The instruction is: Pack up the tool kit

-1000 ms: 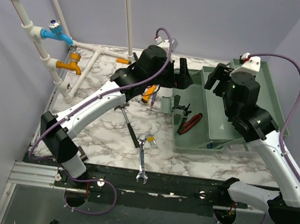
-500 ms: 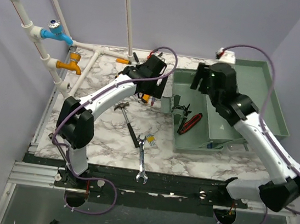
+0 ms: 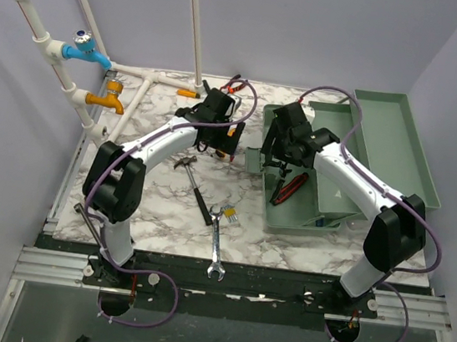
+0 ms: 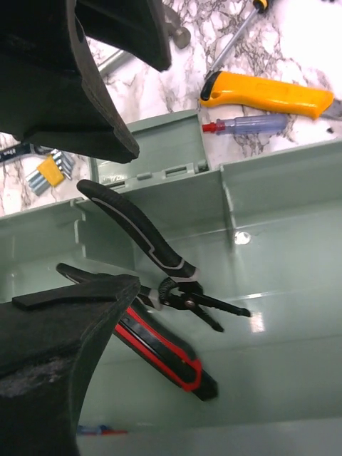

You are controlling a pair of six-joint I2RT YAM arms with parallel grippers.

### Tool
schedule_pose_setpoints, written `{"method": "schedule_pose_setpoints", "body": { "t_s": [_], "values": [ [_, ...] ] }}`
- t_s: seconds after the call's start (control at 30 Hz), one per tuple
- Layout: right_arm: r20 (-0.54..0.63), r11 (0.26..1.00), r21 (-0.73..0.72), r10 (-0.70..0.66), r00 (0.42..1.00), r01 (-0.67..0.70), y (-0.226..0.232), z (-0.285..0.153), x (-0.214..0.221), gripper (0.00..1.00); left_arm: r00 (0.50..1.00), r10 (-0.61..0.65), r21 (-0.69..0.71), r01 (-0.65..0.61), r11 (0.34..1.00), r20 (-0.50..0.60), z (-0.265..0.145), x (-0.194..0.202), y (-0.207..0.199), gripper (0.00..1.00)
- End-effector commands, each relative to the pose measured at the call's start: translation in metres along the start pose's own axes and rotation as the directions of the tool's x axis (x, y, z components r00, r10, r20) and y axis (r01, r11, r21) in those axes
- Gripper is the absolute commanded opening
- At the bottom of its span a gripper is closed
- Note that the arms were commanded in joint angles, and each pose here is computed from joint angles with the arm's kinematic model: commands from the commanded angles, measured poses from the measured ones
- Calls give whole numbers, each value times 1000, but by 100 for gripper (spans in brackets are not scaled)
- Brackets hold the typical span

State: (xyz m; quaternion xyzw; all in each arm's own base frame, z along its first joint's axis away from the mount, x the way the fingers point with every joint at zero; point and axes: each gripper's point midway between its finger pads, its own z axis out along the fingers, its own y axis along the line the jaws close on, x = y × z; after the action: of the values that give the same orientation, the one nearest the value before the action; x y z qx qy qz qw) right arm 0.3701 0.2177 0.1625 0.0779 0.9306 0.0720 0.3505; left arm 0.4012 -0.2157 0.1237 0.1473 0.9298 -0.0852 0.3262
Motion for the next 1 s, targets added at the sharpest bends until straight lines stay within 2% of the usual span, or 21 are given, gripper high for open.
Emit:
{"method": "schedule_pose_setpoints", "body": {
  "t_s": [0.0,0.1,0.27,0.57,0.7,0.87,0.97],
  "values": [
    [-66,991,10,132,989,-132,5,1,14,69,999,47,83,-47,995,3,26,-10,-15,98],
    [-99,990,-22,135,986,-137,9,3,24,67,998,47,88,-44,995,-32,42,-7,-15,98],
    [-148,992,-10,120,982,-123,3,3,40,68,997,47,121,-38,992,-67,62,-6,-22,97],
    [-173,991,-19,129,976,-134,2,9,53,66,998,18,108,-11,994,-65,71,-15,-14,92],
    [-186,991,-5,128,974,-131,-1,14,60,61,993,-4,58,12,998,-121,88,-6,-2,89],
    [-179,992,25,125,976,-123,-9,14,61,46,986,-22,41,29,999,-164,94,-8,6,79],
    [-146,992,27,125,981,-122,-12,6,54,41,977,-26,38,35,999,-212,92,-8,9,73]
  ]
}}
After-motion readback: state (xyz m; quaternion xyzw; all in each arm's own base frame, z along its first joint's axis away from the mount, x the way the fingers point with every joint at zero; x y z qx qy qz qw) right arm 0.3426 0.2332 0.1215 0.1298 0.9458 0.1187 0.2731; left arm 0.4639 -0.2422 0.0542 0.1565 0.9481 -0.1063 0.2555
